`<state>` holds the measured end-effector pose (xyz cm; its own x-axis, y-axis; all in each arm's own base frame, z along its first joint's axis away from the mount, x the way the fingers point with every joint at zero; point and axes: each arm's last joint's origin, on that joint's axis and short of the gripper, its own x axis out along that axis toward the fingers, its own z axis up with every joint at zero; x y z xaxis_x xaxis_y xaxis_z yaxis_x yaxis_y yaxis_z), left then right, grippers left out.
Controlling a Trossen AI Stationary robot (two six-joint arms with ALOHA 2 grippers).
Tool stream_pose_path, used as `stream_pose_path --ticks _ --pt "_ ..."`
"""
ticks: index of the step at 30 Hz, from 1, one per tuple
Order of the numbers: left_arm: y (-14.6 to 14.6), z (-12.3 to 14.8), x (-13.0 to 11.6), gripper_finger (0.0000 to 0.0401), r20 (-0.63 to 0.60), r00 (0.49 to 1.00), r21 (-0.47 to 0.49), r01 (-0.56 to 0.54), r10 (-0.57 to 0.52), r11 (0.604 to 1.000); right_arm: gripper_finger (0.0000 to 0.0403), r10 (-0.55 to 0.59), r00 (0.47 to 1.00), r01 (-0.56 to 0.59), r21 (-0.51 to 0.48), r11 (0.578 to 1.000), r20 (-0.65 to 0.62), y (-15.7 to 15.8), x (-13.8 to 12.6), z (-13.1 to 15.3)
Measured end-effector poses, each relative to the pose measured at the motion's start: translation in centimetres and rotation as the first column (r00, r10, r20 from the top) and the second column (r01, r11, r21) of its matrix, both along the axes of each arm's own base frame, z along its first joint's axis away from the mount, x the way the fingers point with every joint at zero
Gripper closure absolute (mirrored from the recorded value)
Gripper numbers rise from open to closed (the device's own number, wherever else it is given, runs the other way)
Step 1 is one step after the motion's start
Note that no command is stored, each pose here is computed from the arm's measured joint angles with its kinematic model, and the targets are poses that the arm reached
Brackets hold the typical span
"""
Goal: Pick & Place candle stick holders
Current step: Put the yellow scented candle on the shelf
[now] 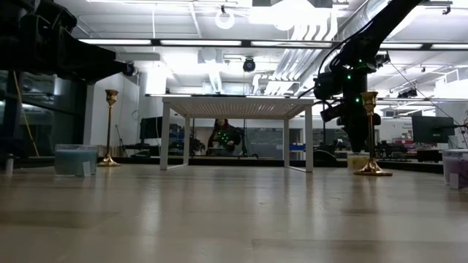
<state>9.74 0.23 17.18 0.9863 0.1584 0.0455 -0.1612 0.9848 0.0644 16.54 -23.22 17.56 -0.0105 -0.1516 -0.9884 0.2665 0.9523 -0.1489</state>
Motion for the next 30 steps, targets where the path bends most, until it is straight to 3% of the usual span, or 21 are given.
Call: stream_pose_path --ticks 8,13,30 --pt "0.0 0.0 0.0 0.0112 0.000 1.000 0.000 0.000 0.000 1.000 0.0401 -0.074 0.997 0.074 0.029 0.997 -0.018 0.3 -0.2 0.1" --pt "0.0 0.0 0.0 0.0112 0.000 1.000 0.000 0.000 0.000 1.000 0.0402 -0.123 0.992 0.125 0.057 0.991 -0.035 0.1 -0.1 1.6" --pt "0.0 0.0 0.0 0.0112 0.001 1.000 0.000 0.000 0.000 1.000 0.0403 -0.210 0.966 0.208 0.031 0.978 0.148 -1.6 1.6 13.4"
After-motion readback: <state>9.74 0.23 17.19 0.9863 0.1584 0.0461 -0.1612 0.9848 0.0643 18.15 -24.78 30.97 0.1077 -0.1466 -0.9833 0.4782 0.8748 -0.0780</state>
